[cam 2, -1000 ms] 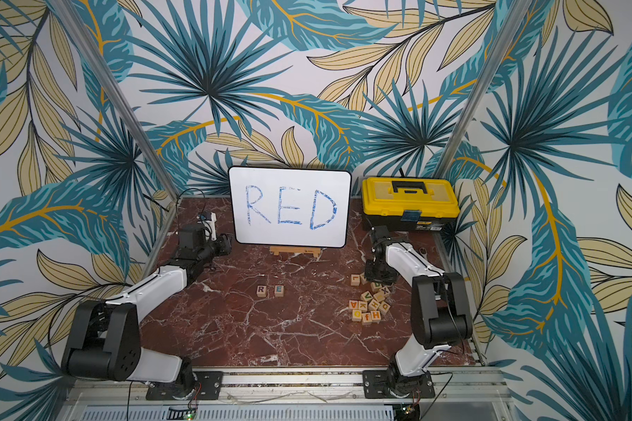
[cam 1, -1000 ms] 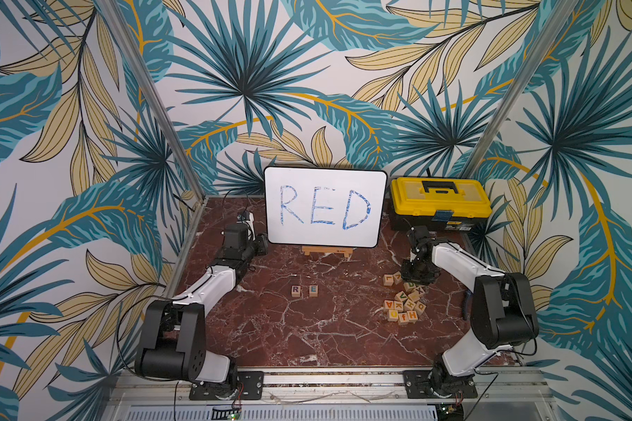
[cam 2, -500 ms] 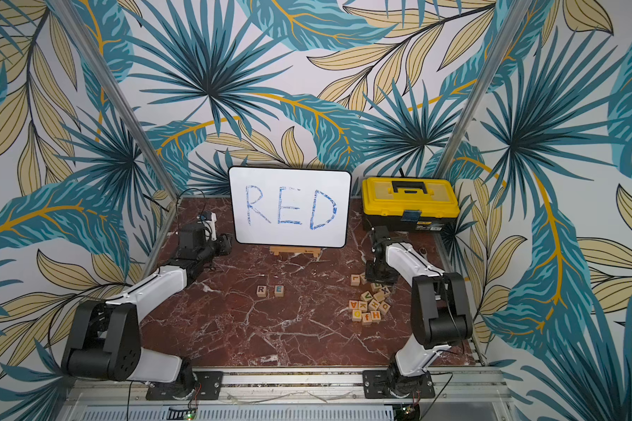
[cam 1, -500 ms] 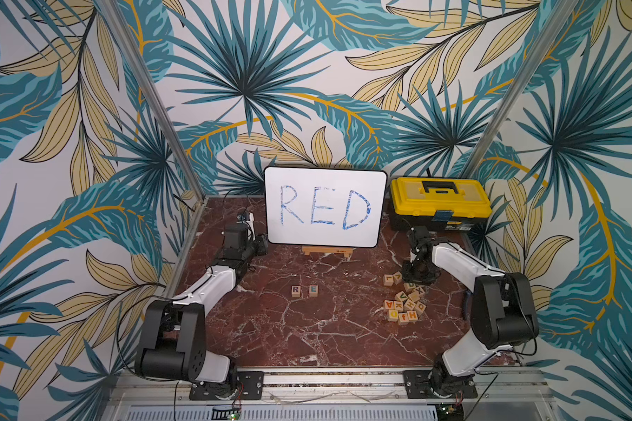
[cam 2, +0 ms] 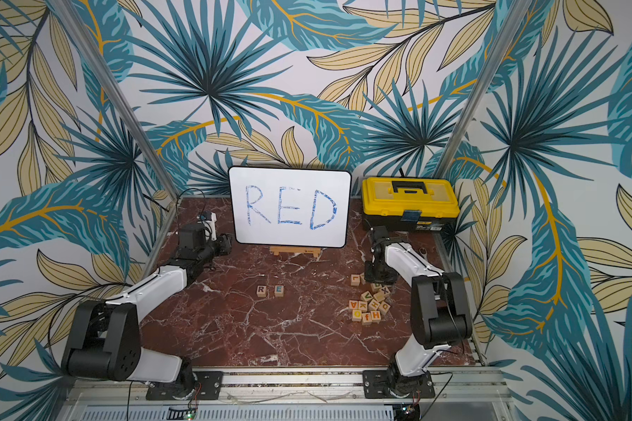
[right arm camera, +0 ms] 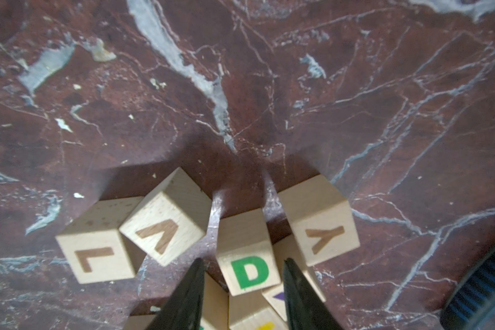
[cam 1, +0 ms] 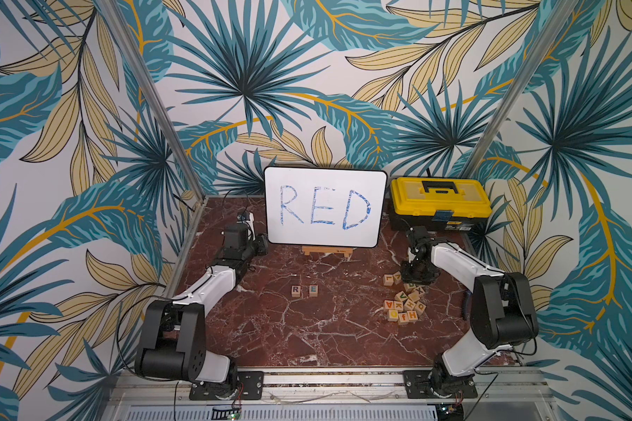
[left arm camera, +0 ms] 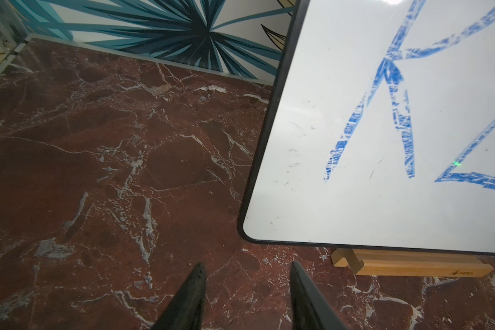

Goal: Assemble the uppercase word "red" with letter blocks
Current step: Pick up the letter block from the center of the board.

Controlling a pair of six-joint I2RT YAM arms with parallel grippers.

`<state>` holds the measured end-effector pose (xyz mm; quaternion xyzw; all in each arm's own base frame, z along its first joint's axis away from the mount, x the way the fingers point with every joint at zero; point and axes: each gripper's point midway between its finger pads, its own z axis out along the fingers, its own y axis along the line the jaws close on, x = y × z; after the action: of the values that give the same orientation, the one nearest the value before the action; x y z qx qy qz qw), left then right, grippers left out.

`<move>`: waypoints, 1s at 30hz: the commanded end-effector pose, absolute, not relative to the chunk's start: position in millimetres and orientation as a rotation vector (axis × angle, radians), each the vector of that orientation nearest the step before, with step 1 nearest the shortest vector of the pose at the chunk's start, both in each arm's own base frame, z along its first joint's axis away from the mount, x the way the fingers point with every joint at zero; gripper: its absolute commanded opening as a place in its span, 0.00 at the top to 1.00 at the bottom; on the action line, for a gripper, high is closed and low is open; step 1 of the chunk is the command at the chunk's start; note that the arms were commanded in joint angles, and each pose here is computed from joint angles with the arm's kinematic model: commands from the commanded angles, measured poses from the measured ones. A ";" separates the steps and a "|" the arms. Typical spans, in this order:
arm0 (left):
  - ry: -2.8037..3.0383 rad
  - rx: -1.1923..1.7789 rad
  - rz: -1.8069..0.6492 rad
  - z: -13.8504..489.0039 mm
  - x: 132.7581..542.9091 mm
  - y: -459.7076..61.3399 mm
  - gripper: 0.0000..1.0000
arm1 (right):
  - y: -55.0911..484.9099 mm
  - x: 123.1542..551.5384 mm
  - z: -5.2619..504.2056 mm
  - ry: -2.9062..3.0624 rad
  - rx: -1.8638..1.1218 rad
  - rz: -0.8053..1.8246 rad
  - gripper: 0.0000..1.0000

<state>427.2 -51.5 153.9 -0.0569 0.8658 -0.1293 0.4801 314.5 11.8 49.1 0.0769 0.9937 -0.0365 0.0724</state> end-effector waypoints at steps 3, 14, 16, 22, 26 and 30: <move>2.080 -0.129 -0.312 162.2 427.1 -47.8 0.52 | 15.7 311.3 38.0 3.025 0.187 -0.105 0.55; 2.079 -0.128 -0.310 162.3 426.9 -47.6 0.52 | 11.7 310.5 31.8 3.030 0.202 -0.140 0.56; 2.079 -0.129 -0.311 162.2 427.0 -47.6 0.52 | 11.4 310.5 32.0 3.030 0.200 -0.142 0.57; 2.081 -0.127 -0.311 161.6 427.4 -47.8 0.52 | 9.1 311.8 30.3 3.027 0.210 -0.164 0.59; 2.081 -0.130 -0.311 161.6 427.3 -47.2 0.52 | 6.0 311.0 28.0 3.031 0.220 -0.190 0.61; 2.081 -0.130 -0.311 161.5 427.8 -47.3 0.52 | 5.7 309.6 28.0 3.033 0.221 -0.194 0.61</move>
<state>427.2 -51.3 153.9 -0.0569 0.8658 -0.1291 0.4801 316.8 8.0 33.9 0.0717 0.9943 -0.0526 0.0592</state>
